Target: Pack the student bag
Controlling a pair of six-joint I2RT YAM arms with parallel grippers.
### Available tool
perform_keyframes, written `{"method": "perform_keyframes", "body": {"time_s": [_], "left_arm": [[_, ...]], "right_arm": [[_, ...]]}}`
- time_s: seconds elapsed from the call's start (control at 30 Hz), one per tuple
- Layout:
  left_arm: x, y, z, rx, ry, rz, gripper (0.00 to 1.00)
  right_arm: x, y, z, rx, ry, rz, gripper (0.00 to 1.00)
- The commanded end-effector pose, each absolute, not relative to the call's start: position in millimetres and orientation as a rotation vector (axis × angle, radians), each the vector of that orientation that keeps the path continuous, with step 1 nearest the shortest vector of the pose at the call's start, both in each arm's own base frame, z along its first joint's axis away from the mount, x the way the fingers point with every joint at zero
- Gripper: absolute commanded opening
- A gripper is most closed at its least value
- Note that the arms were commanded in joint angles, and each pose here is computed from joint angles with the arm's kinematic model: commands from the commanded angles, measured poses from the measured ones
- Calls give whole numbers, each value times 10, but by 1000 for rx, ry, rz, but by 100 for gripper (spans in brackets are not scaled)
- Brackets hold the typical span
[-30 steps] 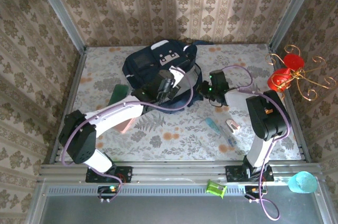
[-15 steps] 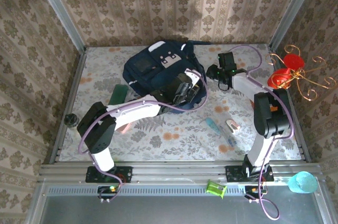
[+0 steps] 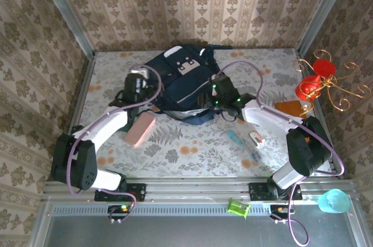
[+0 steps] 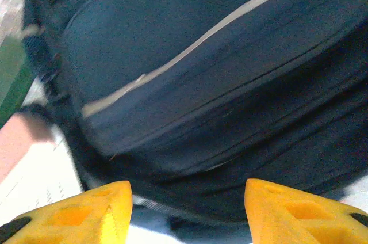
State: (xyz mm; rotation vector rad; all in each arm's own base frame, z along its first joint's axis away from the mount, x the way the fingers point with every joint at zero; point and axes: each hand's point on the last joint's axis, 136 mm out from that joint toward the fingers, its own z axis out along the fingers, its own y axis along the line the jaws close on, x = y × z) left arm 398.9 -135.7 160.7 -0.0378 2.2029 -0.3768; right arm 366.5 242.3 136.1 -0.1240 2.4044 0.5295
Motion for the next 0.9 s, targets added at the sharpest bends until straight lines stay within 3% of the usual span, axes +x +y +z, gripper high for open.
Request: {"method": "perform_keyframes", "body": {"time_s": [0.0,0.4,0.63,0.87], "left_arm": [[4005,-1328,1402,-137,2289,-533,78],[4437,-1208,909,-248,2386,-615,78],[4459,-1277,649,-269,2424,-662,64],[4376,-1422,484,-259,2451,-681,58]], "right_arm": [[3573,2647,1237,-182,2428,606,56],[3727,2206,643,-98,2563,308,51],[3783,1942,615,-72,2570,210,50],[3869,1823,640,-38,2561,194,50]]}}
